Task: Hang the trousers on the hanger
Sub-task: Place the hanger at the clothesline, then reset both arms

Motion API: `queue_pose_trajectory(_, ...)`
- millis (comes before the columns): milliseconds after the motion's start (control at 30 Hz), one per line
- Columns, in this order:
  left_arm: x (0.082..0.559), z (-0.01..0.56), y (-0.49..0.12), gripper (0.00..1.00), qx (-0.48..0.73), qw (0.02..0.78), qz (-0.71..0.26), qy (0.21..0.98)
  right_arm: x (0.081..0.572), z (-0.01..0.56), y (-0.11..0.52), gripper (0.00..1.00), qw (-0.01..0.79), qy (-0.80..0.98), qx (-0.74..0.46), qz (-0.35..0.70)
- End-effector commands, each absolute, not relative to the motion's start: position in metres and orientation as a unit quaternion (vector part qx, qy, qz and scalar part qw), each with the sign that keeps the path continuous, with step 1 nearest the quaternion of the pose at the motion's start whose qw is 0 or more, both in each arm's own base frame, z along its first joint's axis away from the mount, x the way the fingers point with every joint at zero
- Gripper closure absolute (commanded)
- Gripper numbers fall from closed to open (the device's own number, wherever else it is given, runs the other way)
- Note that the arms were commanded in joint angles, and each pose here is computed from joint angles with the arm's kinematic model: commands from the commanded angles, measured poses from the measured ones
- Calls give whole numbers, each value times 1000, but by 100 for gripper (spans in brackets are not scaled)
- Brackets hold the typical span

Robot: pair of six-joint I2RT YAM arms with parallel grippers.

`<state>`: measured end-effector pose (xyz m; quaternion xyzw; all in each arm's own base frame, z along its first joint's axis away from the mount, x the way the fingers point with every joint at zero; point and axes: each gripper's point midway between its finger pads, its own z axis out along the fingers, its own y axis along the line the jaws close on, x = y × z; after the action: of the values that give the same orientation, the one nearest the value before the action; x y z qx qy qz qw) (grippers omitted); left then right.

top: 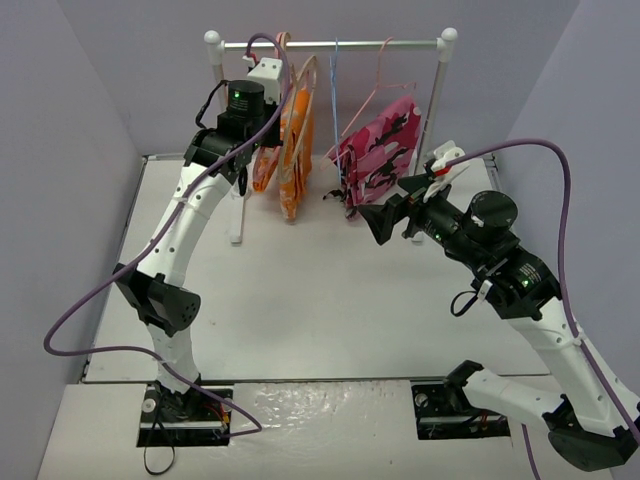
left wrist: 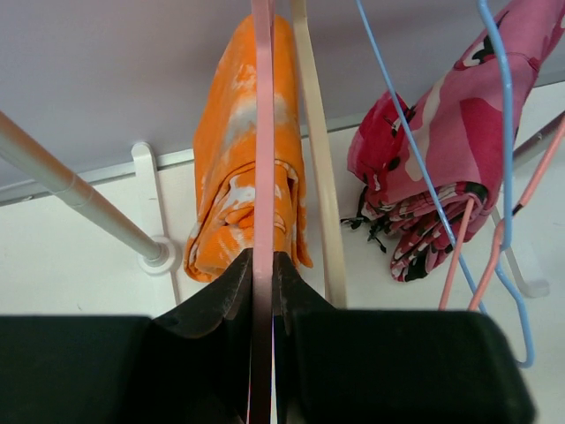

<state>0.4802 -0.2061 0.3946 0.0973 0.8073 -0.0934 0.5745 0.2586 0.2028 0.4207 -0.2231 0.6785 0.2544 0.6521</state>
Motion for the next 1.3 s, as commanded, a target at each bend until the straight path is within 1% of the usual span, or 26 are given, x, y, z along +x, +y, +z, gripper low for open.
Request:
queue_pose_trajectory(0,447,552,-203,100,60,734,-162,657,267,433,206,0,669,663,-211,261)
queue_pose_trajectory(200,454,554,-159,100,-2,744,-111,659,269,429,208,0,665,667,-214,259)
queue_pose_trajectory(533,463,537,-142,100,-13,733,-103,672,269,420,197,0,670,674,-201,239)
queue_pose_trajectory(733,465,499,-144,98,4,706,-104,700,268,411,181,0,675,683,-180,213)
queue_pose_trajectory(800,462,499,-136,88,-3,709,-108,696,269,407,175,0,677,687,-171,202)
queue_pose_trajectory(833,459,495,-133,77,-5,706,-114,699,270,406,169,0,680,690,-159,190)
queue_pose_trajectory(933,450,494,-112,53,-14,706,-109,700,267,409,154,0,691,689,-141,170)
queue_pose_trajectory(1000,440,497,-103,35,-11,707,-107,699,266,408,143,0,696,691,-124,152)
queue_pose_trajectory(1033,431,500,-99,28,-7,707,-106,699,266,408,137,0,698,693,-115,143)
queue_pose_trajectory(1100,413,504,-92,18,3,708,-99,699,266,407,124,0,702,696,-93,122)
queue_pose_trajectory(1167,397,504,-88,11,13,704,-92,704,265,407,111,0,705,698,-71,100)
queue_pose_trajectory(1200,381,499,-81,7,19,699,-78,710,264,404,105,0,701,705,-65,90)
queue_pose_trajectory(1267,350,501,-68,3,22,704,-62,707,260,404,92,0,704,705,-58,64)
